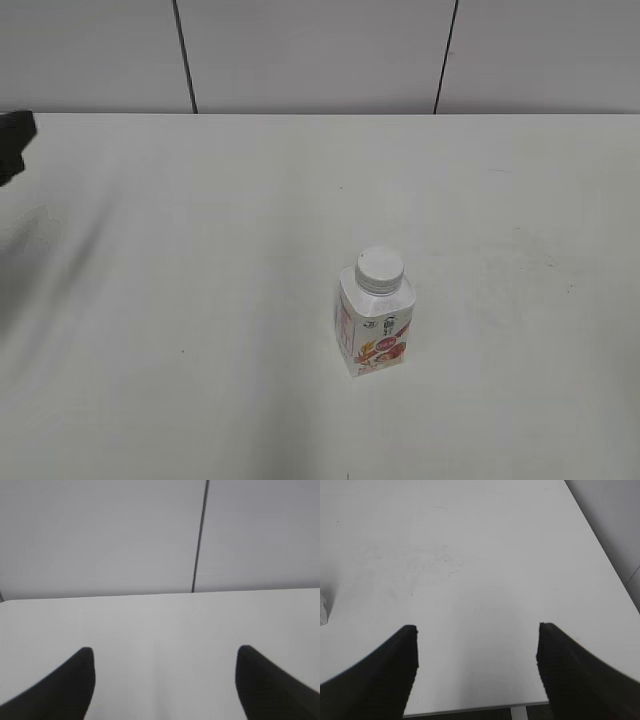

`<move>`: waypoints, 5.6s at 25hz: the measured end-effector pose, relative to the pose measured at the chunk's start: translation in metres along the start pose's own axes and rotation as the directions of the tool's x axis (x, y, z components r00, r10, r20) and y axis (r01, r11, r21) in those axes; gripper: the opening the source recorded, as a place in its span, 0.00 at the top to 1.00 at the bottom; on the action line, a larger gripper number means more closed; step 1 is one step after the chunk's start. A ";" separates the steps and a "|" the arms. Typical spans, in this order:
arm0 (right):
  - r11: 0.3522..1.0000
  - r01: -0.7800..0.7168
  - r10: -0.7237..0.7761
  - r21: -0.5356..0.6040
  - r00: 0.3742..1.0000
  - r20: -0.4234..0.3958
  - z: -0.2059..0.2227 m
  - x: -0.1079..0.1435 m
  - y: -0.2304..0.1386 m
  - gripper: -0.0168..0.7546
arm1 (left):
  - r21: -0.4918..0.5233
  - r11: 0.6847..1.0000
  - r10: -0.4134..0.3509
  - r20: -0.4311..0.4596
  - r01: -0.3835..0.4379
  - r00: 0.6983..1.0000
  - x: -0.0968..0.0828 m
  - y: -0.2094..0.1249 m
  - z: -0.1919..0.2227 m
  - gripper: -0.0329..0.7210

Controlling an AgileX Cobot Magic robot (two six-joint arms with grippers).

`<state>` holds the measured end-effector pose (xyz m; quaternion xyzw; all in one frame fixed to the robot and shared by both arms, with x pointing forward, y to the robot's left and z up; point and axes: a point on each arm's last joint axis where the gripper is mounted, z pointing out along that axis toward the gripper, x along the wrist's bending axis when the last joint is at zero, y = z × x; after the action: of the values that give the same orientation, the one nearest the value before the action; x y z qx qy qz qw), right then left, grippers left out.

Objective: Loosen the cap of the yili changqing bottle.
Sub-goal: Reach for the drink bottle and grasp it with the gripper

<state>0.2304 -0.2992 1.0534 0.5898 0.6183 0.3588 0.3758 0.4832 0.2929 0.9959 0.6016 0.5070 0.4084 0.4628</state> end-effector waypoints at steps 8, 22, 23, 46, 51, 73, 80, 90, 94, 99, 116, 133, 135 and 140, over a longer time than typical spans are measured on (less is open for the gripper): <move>1.000 0.000 0.000 0.000 1.000 0.000 0.000 0.000 0.000 0.22 | 0.003 1.000 -0.026 0.299 0.026 0.954 -0.024 -0.032 0.028 0.25; 1.000 0.000 0.000 0.000 1.000 0.000 0.000 0.000 0.000 0.22 | -0.059 0.953 0.230 0.779 -0.298 0.583 -0.060 -0.067 0.045 0.25; 1.000 0.000 0.000 0.000 1.000 0.000 0.000 0.000 0.000 0.22 | -0.061 0.949 0.234 0.795 -0.310 0.559 -0.061 -0.069 0.045 0.25; 1.000 0.000 0.000 0.000 1.000 0.000 0.000 0.000 0.000 0.22 | -0.167 0.907 0.302 0.899 -0.387 0.319 -0.121 -0.076 0.066 0.17; 1.000 0.000 0.000 0.000 1.000 0.000 0.000 0.000 0.000 0.22 | -0.190 0.906 0.308 0.909 -0.378 0.281 -0.137 -0.071 0.071 0.17; 1.000 0.000 0.000 0.000 1.000 0.000 0.000 0.000 0.000 0.22 | -0.140 0.928 0.201 0.968 -0.345 0.149 -0.198 -0.081 0.087 0.17; 1.000 0.000 0.000 0.000 1.000 0.000 0.000 0.000 0.000 0.22 | -0.146 0.917 0.207 0.969 -0.372 0.132 -0.209 -0.085 0.085 0.17; 1.000 0.000 0.000 0.000 1.000 0.000 0.000 0.000 0.000 0.22 | -0.087 0.931 0.182 0.952 -0.353 0.246 -0.211 -0.082 0.092 0.18; 1.000 0.000 0.000 0.000 1.000 0.000 0.000 0.000 0.000 0.22 | -0.091 0.929 0.186 0.954 -0.360 0.237 -0.211 -0.083 0.092 0.18; 1.000 0.000 0.000 0.000 1.000 0.000 0.000 0.000 0.000 0.22 | -0.116 0.913 0.203 0.961 -0.390 0.189 -0.211 -0.086 0.088 0.18; 1.000 0.000 0.000 0.000 1.000 0.000 0.000 0.000 0.000 0.22 | -0.120 0.910 0.206 0.961 -0.396 0.183 -0.211 -0.086 0.088 0.35; 0.945 -0.006 0.018 0.327 0.999 -0.033 0.032 -0.001 0.086 0.22 | -0.119 0.910 0.206 0.961 -0.397 0.184 -0.211 -0.086 0.088 0.37; 0.921 -0.004 0.020 0.391 0.999 -0.036 0.046 -0.002 0.098 0.22 | -0.120 0.910 0.206 0.961 -0.397 0.184 -0.211 -0.086 0.088 0.37; 0.861 -0.018 0.061 0.508 0.996 -0.069 0.082 0.002 0.117 0.22 | -0.120 0.910 0.206 0.961 -0.397 0.182 -0.211 -0.086 0.088 0.37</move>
<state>0.3571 -0.2920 1.1196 0.6650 0.6935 0.2153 0.1744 0.5156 0.0766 0.8863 0.8448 0.0197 -0.0019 0.5347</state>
